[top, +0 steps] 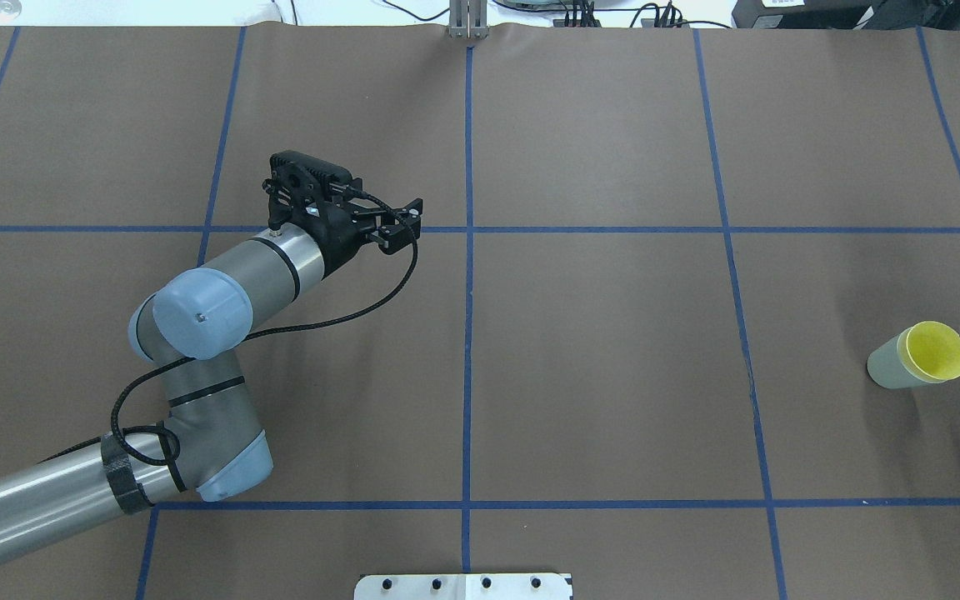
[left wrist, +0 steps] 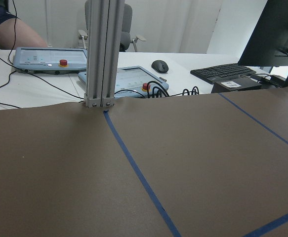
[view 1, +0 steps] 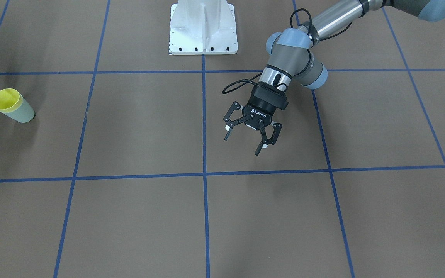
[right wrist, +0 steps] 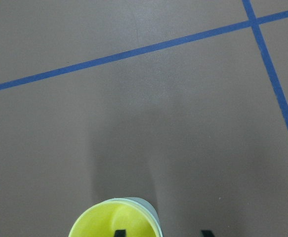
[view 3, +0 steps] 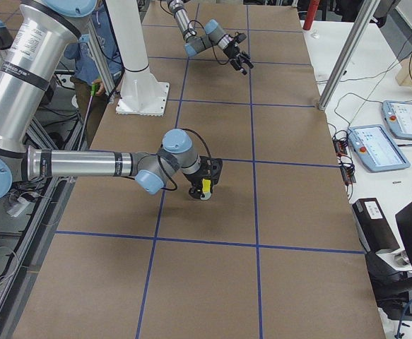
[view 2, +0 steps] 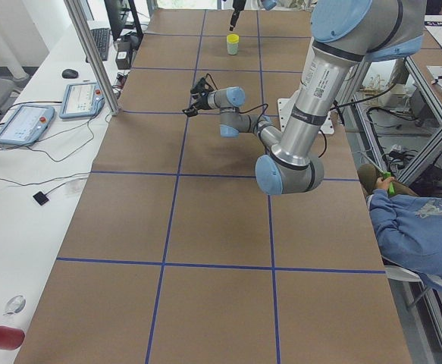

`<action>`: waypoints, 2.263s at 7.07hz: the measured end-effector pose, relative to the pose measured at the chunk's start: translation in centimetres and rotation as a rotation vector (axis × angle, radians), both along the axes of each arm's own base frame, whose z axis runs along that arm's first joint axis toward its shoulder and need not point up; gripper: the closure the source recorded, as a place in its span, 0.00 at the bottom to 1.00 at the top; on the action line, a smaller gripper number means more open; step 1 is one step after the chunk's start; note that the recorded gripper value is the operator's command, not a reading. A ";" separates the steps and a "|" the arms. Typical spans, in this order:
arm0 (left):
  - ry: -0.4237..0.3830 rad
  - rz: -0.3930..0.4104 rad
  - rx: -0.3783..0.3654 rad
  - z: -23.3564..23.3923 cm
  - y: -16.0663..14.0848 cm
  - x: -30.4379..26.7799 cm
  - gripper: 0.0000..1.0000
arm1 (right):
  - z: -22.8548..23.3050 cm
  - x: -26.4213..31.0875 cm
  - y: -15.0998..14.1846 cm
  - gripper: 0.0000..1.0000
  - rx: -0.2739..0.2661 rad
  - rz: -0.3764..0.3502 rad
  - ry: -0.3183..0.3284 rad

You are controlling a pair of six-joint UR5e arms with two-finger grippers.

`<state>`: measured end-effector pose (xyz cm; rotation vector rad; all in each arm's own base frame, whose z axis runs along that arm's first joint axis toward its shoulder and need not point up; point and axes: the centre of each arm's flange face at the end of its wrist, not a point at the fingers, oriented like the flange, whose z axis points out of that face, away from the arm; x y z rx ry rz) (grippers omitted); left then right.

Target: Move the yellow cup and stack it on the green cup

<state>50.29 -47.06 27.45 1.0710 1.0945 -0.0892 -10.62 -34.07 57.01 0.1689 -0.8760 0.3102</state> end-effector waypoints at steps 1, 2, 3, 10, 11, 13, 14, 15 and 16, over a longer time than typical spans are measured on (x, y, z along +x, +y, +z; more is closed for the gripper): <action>-0.023 0.009 -0.038 1.7 -1.8 -1.5 0.01 | -0.2 0.0 -0.5 0.00 0.009 0.005 -0.003; -0.086 0.038 -0.105 4.7 -5.3 -4.9 0.01 | -0.3 0.1 -1.4 0.00 0.022 0.013 -0.003; -0.163 0.068 -0.193 7.9 -8.8 -9.3 0.01 | 0.0 0.6 -2.6 0.00 0.049 0.013 0.007; -0.349 0.432 -0.629 31.5 -11.4 -49.0 0.00 | -1.7 11.2 -15.4 0.00 0.051 -0.224 0.132; -0.298 0.417 -0.650 34.0 -6.9 -52.7 0.00 | -1.9 12.7 -15.9 0.00 0.052 -0.249 0.143; -0.300 0.379 -0.679 35.9 0.1 -55.9 0.00 | -0.6 13.6 -16.5 0.00 0.033 -0.264 0.152; -0.302 0.369 -0.726 35.6 1.6 -56.6 0.00 | 0.2 13.6 -16.9 0.00 0.021 -0.267 0.153; -0.306 0.368 -0.799 34.0 2.7 -56.9 0.00 | 0.5 13.5 -17.2 0.00 0.015 -0.270 0.154; -0.347 0.356 -0.859 32.2 3.4 -57.1 0.00 | 0.6 13.4 -17.2 0.00 0.013 -0.272 0.158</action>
